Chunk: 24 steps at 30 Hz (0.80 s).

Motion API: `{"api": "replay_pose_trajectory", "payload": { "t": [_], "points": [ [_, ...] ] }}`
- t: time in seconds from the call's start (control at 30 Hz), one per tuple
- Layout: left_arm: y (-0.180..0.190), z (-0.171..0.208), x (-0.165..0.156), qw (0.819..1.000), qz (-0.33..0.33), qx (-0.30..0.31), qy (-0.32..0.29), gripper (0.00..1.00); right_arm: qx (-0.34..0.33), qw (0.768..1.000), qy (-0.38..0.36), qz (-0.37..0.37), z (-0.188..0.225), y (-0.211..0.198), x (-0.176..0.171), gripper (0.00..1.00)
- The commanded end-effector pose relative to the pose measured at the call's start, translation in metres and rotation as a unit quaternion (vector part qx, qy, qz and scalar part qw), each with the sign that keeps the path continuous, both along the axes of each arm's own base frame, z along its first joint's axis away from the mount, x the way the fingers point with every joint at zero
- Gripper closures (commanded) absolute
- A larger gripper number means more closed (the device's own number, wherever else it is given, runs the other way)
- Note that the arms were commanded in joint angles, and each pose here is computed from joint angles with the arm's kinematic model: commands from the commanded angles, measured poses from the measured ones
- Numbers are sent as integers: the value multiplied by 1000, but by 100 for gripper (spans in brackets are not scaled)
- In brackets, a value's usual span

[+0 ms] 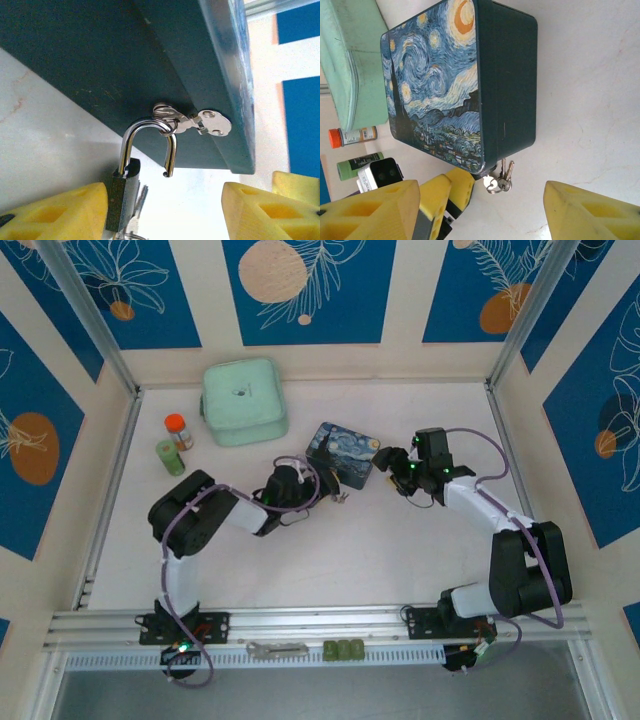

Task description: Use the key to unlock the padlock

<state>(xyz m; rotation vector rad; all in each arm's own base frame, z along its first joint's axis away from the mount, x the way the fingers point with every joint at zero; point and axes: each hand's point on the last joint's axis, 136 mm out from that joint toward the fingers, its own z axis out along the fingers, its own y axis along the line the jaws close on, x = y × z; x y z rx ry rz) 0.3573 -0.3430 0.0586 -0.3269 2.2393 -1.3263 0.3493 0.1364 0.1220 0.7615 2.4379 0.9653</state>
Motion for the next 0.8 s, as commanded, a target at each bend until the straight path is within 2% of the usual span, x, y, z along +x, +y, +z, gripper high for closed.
{"api": "replay_pose_trajectory", "payload": {
  "t": [0.0, 0.1, 0.17, 0.37, 0.5, 0.63, 0.77],
  "points": [
    [30, -31, 1, 990, -4, 139, 5, 37, 20, 1000, 10, -2, -4, 1, -3, 34],
    [42, -28, 6, 980, 1, 201, 5, 35, 24, 1000, 10, -5, -4, 0, -3, 34],
    [41, -20, 10, 976, -6, 216, -5, 35, 25, 1000, 9, -6, -4, 0, -3, 34],
    [24, -9, 14, 971, -28, 235, -21, 32, 38, 999, 18, -8, -11, 2, -3, 34],
    [17, -14, 16, 970, -36, 240, -15, 33, 42, 999, 21, -6, -13, 3, -6, 35],
    [6, -2, 14, 970, -49, 236, -34, 34, 36, 999, 22, -11, -16, 0, -11, 35],
    [-5, -3, 4, 957, -73, 277, -43, 32, 39, 999, 25, -15, -18, -2, -12, 35]
  ]
}}
